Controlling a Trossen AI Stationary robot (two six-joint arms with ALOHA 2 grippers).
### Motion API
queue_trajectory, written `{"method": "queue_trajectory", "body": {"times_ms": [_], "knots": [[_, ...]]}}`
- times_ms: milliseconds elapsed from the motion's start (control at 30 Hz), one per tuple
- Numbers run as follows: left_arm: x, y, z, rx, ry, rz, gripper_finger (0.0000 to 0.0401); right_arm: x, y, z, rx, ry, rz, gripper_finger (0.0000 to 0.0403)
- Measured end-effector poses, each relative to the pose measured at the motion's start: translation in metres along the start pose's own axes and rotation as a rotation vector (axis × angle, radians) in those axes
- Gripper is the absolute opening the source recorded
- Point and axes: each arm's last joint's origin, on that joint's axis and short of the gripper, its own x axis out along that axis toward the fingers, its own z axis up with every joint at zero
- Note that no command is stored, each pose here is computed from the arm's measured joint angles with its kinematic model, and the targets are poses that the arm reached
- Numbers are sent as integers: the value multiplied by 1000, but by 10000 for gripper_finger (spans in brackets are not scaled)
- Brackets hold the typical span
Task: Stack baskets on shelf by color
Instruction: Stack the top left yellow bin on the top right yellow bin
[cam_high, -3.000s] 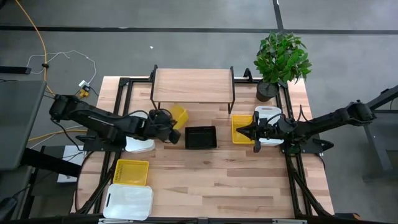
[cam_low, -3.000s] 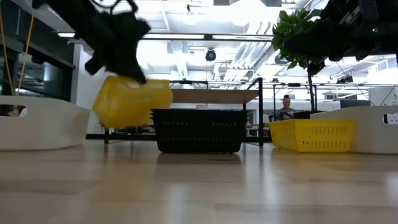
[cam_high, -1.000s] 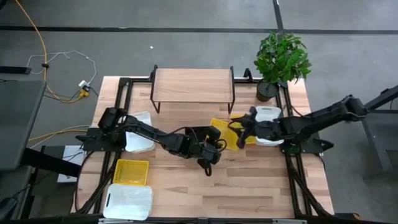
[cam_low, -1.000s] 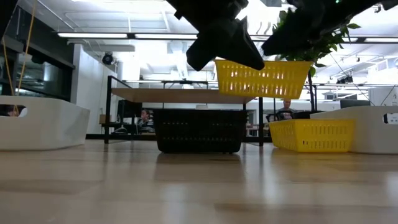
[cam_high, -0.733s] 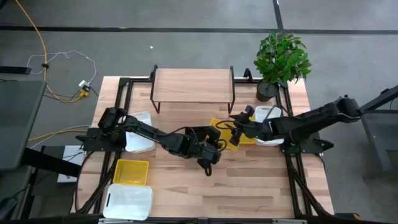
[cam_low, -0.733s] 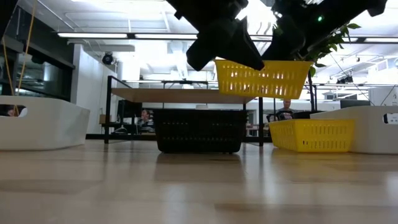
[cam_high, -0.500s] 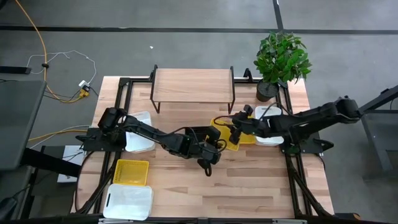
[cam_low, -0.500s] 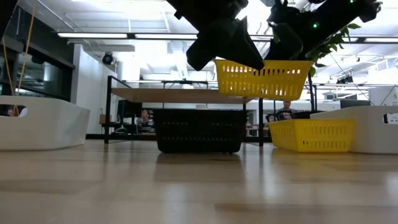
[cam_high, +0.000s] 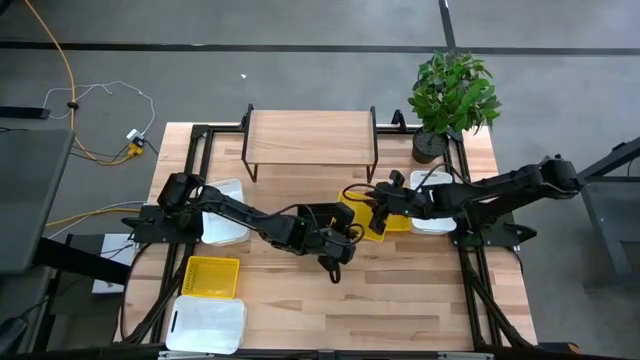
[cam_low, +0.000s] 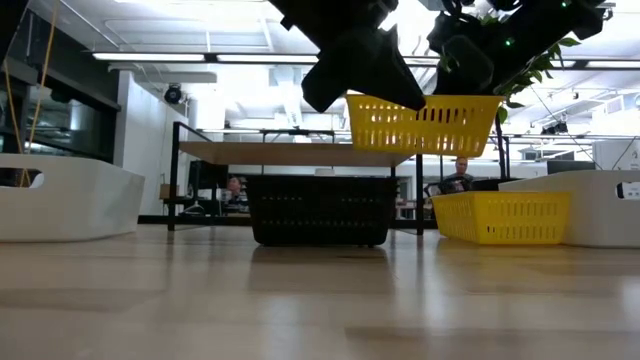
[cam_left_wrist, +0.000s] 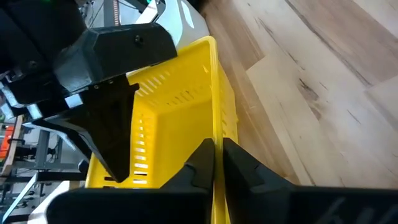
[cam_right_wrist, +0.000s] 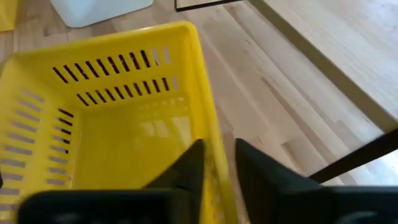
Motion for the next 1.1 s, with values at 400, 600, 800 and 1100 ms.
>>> {"method": "queue_trajectory", "body": {"times_ms": [400, 600, 800, 1100], "knots": [[-13, 24, 22, 14, 15, 117, 91, -1, -2, -1, 13, 10, -25, 5], [-31, 34, 40, -3, 15, 82, 148, -11, -9, -7, 12, 61, -88, 0], [-55, 38, 46, -54, 51, 79, 176, -31, -17, -11, 69, 94, -109, 0], [-93, 42, 15, -367, -33, -56, 171, -74, -18, -32, 247, 62, -271, 0]]}}
